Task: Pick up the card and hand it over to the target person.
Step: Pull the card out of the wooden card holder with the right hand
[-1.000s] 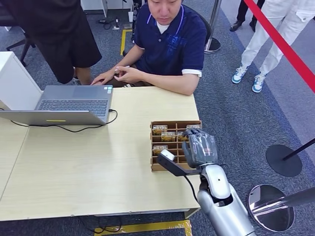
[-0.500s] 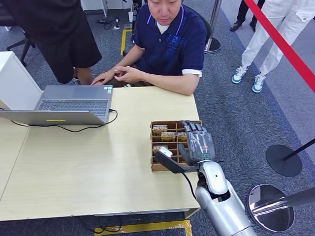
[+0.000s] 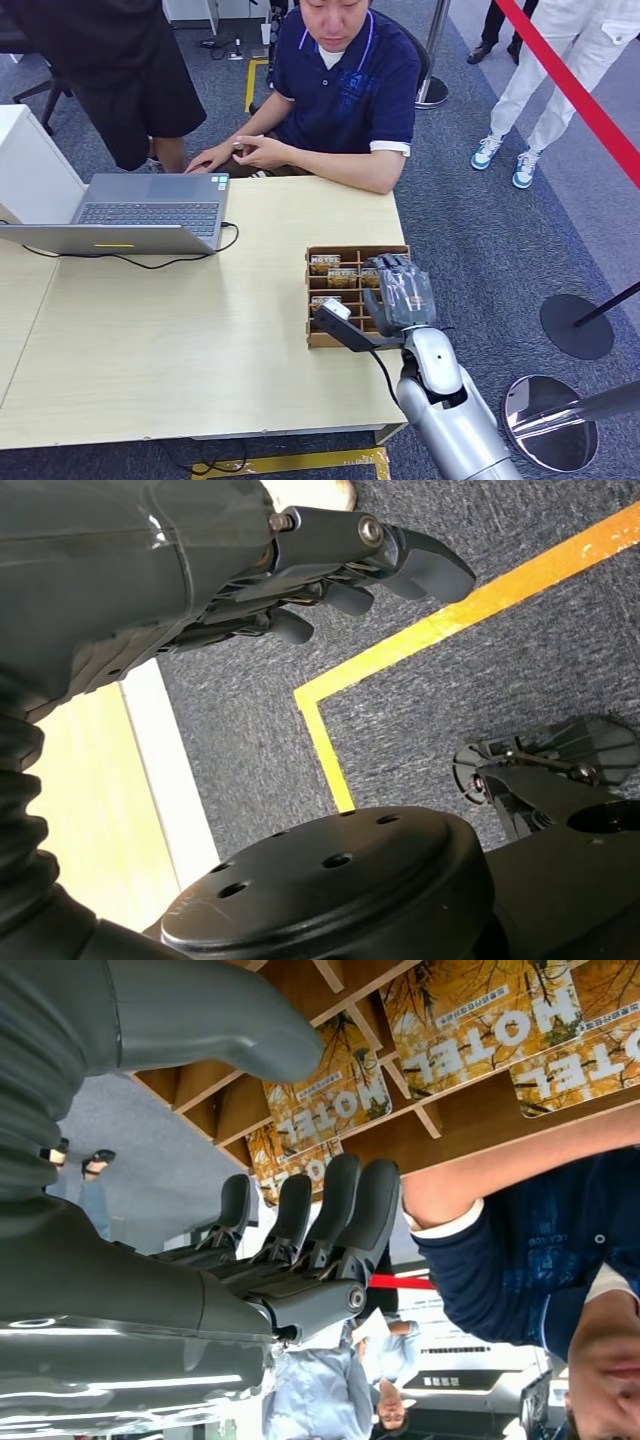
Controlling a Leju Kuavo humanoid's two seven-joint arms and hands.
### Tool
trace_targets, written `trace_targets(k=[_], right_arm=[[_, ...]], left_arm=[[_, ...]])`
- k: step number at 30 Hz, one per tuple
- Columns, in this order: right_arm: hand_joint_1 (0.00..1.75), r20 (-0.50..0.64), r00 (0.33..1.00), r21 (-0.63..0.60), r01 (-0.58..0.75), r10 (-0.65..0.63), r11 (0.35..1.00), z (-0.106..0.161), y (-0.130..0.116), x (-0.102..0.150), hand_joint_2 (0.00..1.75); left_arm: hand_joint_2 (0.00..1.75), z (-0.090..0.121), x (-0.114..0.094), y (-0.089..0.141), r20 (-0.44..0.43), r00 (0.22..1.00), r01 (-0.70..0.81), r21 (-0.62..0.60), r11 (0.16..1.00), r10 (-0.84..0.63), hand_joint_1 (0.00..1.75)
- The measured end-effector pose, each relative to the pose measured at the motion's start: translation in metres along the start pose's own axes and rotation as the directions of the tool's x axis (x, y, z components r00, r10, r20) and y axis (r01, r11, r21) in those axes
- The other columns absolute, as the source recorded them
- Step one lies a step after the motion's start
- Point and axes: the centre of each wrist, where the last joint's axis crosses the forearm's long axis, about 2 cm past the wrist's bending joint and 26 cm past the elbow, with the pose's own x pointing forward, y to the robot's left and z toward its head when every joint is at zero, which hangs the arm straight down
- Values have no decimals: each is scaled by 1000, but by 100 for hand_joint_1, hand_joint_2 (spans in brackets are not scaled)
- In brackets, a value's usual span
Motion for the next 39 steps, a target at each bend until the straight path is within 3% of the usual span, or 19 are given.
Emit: trace_targets(k=[39], right_arm=[[85, -64, 998, -18, 17, -18, 1000, 2, -1, -13, 175]], left_arm=[[175, 0, 0, 0, 3, 1000, 10, -8, 1000, -10, 0]])
